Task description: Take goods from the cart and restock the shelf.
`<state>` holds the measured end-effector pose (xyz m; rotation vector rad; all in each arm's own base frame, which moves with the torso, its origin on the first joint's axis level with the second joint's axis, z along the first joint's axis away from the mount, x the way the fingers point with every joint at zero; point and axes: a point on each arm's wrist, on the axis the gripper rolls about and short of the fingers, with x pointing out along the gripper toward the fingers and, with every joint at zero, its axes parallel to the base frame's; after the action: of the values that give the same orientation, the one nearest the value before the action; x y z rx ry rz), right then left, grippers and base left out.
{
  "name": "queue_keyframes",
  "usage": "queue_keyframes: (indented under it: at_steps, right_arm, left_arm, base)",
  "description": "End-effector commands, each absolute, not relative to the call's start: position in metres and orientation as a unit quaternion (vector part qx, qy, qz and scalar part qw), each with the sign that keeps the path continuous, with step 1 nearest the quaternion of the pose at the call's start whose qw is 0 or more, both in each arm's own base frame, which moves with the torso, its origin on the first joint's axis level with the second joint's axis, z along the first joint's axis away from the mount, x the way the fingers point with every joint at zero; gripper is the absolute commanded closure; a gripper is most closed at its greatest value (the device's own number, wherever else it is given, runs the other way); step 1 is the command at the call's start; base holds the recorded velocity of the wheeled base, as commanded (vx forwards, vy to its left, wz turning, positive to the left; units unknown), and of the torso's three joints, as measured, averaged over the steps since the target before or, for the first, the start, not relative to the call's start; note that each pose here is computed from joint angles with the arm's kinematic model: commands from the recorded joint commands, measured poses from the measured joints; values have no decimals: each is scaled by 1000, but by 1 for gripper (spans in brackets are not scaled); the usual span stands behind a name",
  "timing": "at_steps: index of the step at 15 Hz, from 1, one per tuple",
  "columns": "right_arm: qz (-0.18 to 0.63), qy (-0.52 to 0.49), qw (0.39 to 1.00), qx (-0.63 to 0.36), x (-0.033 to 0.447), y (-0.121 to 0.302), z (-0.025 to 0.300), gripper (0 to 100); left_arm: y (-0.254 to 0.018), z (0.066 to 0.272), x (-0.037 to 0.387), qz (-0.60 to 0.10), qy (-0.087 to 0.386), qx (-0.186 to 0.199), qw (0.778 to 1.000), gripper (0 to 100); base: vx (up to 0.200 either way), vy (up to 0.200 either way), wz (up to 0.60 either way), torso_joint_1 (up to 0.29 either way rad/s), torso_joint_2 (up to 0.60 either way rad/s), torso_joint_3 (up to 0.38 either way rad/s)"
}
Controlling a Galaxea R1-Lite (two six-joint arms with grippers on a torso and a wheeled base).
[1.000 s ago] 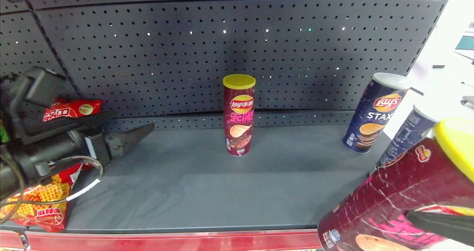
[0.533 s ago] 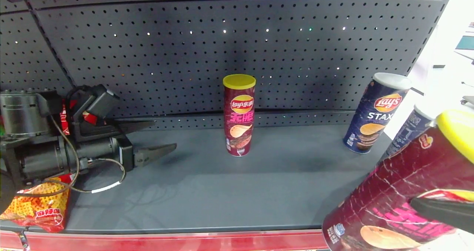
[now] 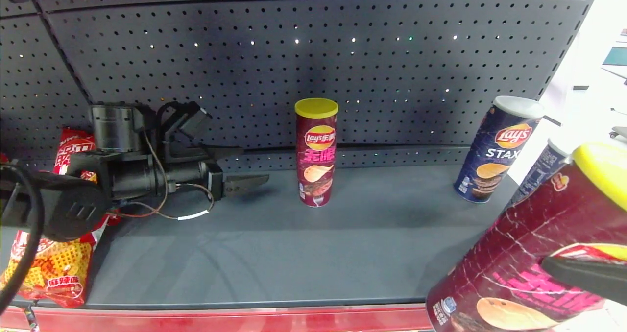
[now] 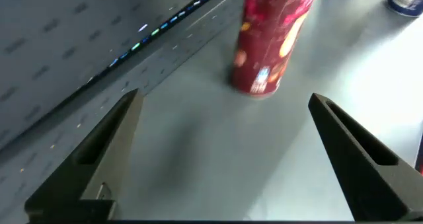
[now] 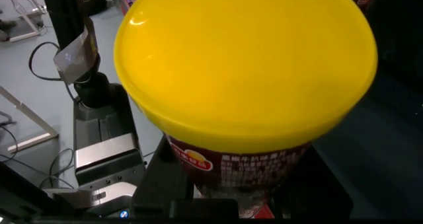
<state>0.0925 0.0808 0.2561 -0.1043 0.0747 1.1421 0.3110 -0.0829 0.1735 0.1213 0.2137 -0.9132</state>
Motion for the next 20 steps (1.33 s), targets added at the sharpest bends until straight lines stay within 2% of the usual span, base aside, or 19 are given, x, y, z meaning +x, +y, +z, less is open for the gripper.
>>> queue_keyframes:
  at_steps: [1,6,16,20]
  right_arm:
    - [540,36,839,-50,93,81,256,100]
    - [541,39,839,-50,94,82,255,100]
    - [545,57,835,-54,102,90,251,100]
    - [545,62,834,-54,102,89,248,100]
  left_arm:
    - [-100,160,329,-457,112,58,880,0]
    - [-123,152,348,-478,108,61,870,0]
    - [-148,151,363,-498,88,67,860,0]
    - [-169,151,366,-516,80,68,850,0]
  base:
    - [0,0,0,0,0,0]
    - [0,0,0,0,0,0]
    - [0,0,0,0,0,0]
    - [0,0,0,0,0,0]
